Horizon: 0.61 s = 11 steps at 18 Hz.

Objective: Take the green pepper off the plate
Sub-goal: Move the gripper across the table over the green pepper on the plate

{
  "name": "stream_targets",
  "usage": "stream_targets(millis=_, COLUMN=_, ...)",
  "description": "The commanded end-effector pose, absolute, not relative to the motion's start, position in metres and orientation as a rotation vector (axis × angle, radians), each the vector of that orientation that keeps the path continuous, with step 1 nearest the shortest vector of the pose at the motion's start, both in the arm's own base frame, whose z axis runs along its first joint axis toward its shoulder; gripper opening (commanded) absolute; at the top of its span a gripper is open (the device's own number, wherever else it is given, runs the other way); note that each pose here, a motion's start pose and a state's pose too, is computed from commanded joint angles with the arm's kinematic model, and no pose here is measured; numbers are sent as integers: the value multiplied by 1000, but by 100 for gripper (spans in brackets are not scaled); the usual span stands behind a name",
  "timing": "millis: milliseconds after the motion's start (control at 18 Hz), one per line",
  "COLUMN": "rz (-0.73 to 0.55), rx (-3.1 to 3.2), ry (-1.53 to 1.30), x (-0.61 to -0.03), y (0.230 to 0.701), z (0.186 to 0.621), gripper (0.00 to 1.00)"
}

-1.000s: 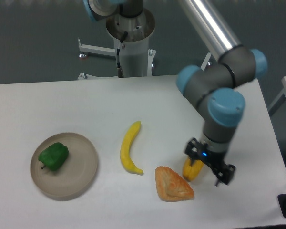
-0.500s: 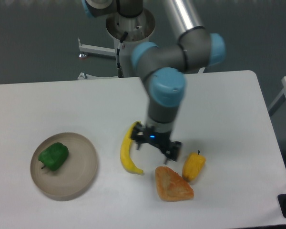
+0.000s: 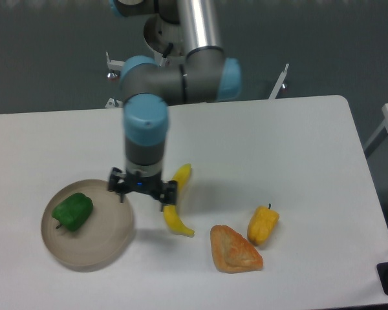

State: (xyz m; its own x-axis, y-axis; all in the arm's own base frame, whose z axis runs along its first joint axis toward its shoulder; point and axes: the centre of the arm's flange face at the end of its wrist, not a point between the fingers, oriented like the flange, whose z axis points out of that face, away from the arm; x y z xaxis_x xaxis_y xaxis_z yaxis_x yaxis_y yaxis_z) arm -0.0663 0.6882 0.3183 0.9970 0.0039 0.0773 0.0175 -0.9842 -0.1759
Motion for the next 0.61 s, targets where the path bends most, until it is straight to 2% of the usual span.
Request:
stream_targets(millis=333, rz=-130, rx=-2970, ry=129, x=2, y=685, z=305, gripper=100)
stream_targets(millis=611, rz=-117, rx=-2927, ry=183, x=25, y=685, z=295, gripper=100)
